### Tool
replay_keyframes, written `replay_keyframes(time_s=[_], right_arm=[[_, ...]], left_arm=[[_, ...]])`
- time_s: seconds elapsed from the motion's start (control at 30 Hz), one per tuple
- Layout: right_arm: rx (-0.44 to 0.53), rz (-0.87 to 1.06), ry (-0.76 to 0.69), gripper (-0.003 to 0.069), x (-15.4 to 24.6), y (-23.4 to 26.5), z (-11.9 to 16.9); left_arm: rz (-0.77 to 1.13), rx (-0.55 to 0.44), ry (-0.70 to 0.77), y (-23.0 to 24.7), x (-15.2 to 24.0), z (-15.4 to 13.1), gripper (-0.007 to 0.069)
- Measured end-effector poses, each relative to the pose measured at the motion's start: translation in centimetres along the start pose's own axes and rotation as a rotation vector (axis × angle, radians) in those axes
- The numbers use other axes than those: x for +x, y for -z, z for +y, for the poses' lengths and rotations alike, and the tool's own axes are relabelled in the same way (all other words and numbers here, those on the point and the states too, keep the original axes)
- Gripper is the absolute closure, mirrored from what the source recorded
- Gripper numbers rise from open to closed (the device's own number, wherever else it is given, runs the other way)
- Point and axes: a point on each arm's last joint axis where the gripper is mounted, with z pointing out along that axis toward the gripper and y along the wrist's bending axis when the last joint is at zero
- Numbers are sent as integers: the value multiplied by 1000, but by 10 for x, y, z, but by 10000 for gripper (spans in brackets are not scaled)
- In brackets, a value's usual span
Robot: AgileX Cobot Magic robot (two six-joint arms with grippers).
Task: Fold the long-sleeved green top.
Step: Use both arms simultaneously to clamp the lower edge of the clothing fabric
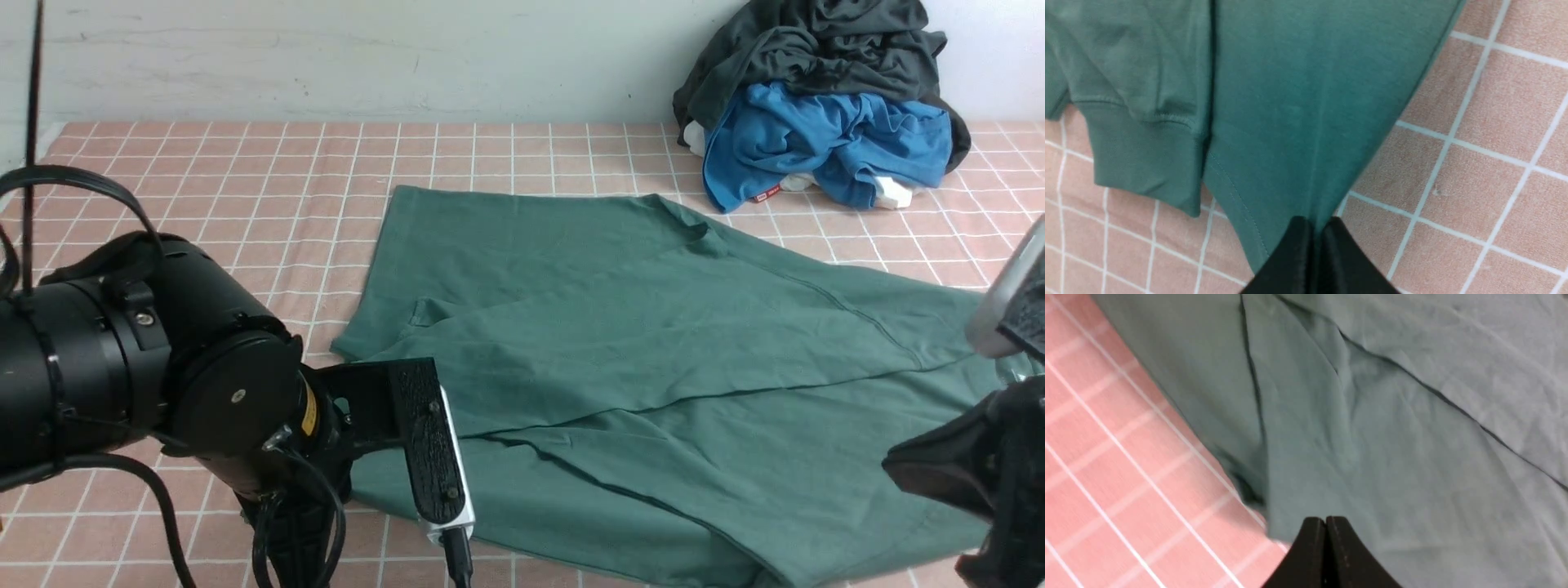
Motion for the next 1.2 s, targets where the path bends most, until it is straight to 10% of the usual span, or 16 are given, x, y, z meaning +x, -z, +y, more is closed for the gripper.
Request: replay_keyframes(time_s=[0.53, 0.77, 1.0, 1.2], right_arm=[[104, 510, 198, 239, 55, -101, -37], [85, 531, 231, 333, 60, -122, -40], [110, 496, 224, 638, 56, -117, -41], [124, 493, 202, 670, 55, -111, -40]], left_arm=[[-5, -8, 98, 3, 1, 0, 625], [-5, -8, 99, 3, 1, 0, 625], [-1, -4, 108, 3, 1, 0, 625], [15, 6, 126, 3, 3, -1, 625]])
